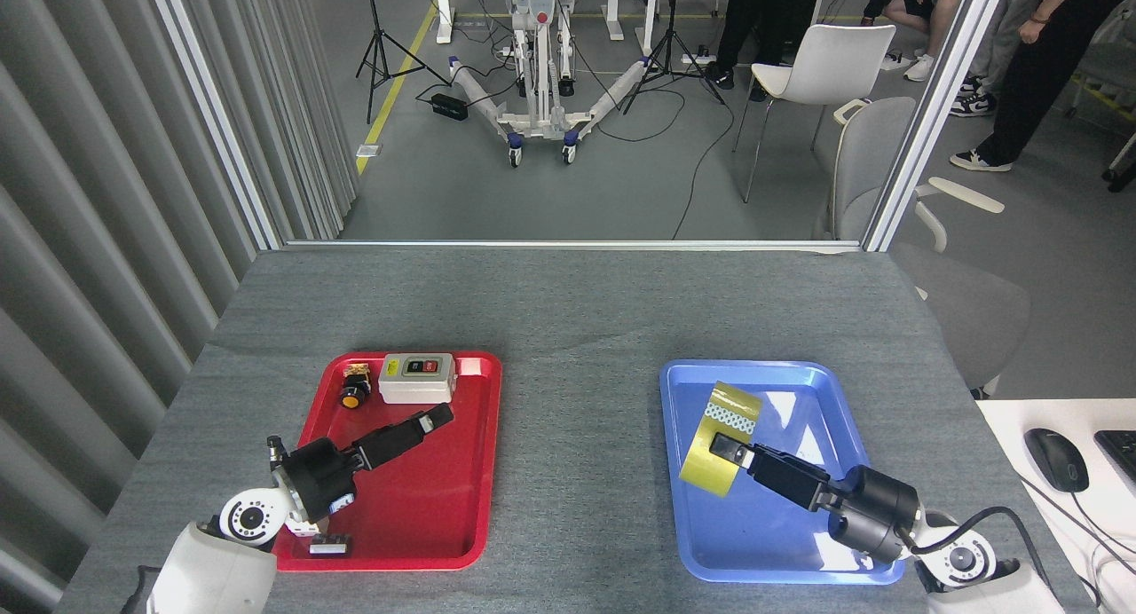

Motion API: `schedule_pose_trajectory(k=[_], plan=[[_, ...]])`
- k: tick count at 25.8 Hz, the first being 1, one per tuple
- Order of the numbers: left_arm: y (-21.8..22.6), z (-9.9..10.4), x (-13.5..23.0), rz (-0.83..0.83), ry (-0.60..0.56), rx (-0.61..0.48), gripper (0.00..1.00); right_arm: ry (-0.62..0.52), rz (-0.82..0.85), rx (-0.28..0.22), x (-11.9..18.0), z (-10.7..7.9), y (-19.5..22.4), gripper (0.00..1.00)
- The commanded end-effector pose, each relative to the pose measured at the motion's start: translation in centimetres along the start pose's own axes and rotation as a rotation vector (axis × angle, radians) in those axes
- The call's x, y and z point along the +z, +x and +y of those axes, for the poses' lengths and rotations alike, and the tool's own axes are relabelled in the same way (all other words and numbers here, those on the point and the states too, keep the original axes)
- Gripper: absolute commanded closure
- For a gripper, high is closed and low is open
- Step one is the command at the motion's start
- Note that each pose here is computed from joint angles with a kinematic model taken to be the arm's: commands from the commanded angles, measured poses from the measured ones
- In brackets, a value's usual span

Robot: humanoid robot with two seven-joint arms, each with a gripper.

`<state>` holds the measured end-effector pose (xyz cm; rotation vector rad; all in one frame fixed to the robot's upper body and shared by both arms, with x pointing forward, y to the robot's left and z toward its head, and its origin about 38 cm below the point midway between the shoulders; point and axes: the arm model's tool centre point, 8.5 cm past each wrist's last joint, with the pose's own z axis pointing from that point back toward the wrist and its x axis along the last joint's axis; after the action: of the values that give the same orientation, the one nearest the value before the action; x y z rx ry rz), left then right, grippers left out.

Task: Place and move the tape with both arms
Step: 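Carry the tape with the right gripper over the blue tray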

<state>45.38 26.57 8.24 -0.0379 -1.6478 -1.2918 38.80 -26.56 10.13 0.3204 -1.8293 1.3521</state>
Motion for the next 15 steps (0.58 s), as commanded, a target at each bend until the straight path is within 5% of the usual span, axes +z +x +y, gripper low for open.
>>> schedule_pose_trajectory(k=[1, 3, 7, 10, 11, 13, 15], plan=[[-0.1, 3.7, 2.6, 0.101, 0.051, -0.206, 0.0, 0.013, 0.078, 0.08, 3.3, -3.0, 0.1, 1.0], [-0.8, 4.3, 3.4, 0.171, 0.102, -0.295, 0.0, 0.093, 0.133, 0.148, 4.5, -3.9, 0.3, 1.0], [-1.8, 4.9, 6.3, 0.276, 0.384, -0.516, 0.0, 0.312, 0.285, 0.327, 4.6, -5.3, -0.7, 1.0], [-2.4, 5.1, 5.7, 0.558, 0.415, -0.886, 0.0, 0.367, 0.447, 0.321, 3.8, -5.8, -2.3, 1.0], [-2.8, 4.2, 4.6, 0.71, 0.436, -0.929, 0.0, 0.388, 0.488, 0.334, 3.8, -6.2, -2.5, 1.0], [-2.6, 1.9, 2.4, 0.943, 0.524, -0.858, 0.0, 0.427, 0.54, 0.357, 3.6, -6.7, -2.9, 1.0], [-2.3, -0.7, 1.6, 0.96, 0.52, -0.775, 0.0, 0.46, 0.591, 0.349, 3.1, -6.6, -3.8, 1.0]])
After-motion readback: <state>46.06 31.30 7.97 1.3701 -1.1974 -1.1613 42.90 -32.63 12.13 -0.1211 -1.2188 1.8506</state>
